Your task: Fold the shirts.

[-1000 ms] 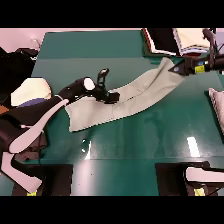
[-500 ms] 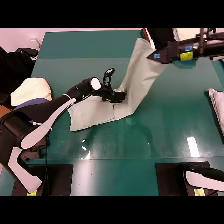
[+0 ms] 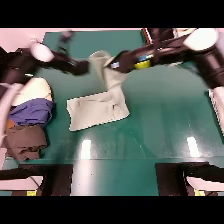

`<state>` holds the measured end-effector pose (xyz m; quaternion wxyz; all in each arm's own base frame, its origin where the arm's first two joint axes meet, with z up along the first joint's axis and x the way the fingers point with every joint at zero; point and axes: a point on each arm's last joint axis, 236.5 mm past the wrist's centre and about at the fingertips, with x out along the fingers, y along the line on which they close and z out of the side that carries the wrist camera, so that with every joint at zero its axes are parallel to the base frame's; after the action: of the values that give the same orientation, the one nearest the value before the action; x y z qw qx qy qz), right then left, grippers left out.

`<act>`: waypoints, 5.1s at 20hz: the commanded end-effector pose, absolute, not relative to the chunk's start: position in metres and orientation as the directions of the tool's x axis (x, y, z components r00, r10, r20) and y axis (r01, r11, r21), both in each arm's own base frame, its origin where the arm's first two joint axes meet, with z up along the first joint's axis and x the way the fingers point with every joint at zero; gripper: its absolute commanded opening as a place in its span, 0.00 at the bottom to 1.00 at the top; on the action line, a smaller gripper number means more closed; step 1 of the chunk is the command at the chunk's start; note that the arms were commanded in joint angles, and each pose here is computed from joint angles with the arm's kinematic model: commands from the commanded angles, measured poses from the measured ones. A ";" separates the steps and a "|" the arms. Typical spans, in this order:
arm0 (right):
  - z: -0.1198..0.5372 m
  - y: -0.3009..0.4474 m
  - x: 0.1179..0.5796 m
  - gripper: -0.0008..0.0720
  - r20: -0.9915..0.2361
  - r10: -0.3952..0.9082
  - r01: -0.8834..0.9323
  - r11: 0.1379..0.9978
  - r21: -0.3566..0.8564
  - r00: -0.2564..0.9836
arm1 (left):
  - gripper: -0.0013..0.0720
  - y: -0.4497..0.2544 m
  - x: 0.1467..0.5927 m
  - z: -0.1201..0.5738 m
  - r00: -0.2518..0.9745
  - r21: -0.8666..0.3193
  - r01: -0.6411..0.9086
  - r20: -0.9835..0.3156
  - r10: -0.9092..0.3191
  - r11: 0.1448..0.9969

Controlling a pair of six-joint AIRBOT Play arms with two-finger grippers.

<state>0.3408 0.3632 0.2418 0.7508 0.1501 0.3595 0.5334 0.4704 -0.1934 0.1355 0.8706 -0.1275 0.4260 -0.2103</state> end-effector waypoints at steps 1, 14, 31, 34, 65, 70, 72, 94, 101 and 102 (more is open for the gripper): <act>0.218 0.462 0.324 0.13 -0.309 0.933 -0.708 0.344 0.616 0.185 | 0.05 -0.081 0.452 0.230 0.757 -0.261 0.148 -0.591 -0.279 0.954; 0.073 0.299 0.376 0.47 -0.628 0.739 -0.473 0.655 0.589 0.241 | 0.05 -0.108 0.413 0.245 0.749 -0.225 0.245 -0.574 -0.331 0.943; -0.075 0.344 0.384 0.49 -0.618 0.784 -0.202 0.598 0.775 -0.049 | 0.05 -0.131 0.411 0.242 0.731 -0.301 0.282 -0.548 -0.407 0.911; -0.057 0.359 0.404 0.03 -0.608 0.794 -0.302 0.580 0.756 0.002 | 0.05 -0.145 0.407 0.245 0.712 -0.362 0.303 -0.530 -0.462 0.882; 0.206 -0.292 0.410 0.03 -0.564 -0.136 0.361 0.880 0.309 0.815 | 0.05 -0.257 0.370 0.224 0.566 -0.419 0.468 -0.534 -0.628 0.778; 0.187 -0.310 0.367 0.03 -0.670 -0.197 0.437 0.874 0.211 0.716 | 0.05 -0.257 0.370 0.224 0.565 -0.416 0.469 -0.537 -0.627 0.779; 0.174 -0.318 0.343 0.03 -0.702 -0.235 0.487 0.854 0.181 0.672 | 0.05 -0.257 0.370 0.224 0.565 -0.416 0.469 -0.537 -0.627 0.779; 0.194 -0.126 0.352 0.74 -0.568 0.087 0.193 0.889 0.415 0.818 | 0.05 -0.257 0.373 0.227 0.577 -0.369 0.508 -0.525 -0.626 0.778; 0.199 0.092 0.370 0.59 -0.549 0.514 -0.338 0.855 0.394 0.659 | 0.05 -0.257 0.374 0.229 0.583 -0.371 0.508 -0.516 -0.628 0.777; 0.201 0.110 0.367 0.44 -0.542 0.542 -0.379 0.839 0.390 0.642 | 0.05 -0.257 0.375 0.229 0.586 -0.371 0.508 -0.513 -0.628 0.777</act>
<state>0.3752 0.0411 0.1948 0.9115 0.1494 0.3403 0.1760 0.3727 -0.2569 0.2267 0.8833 -0.0901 0.3294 -0.3211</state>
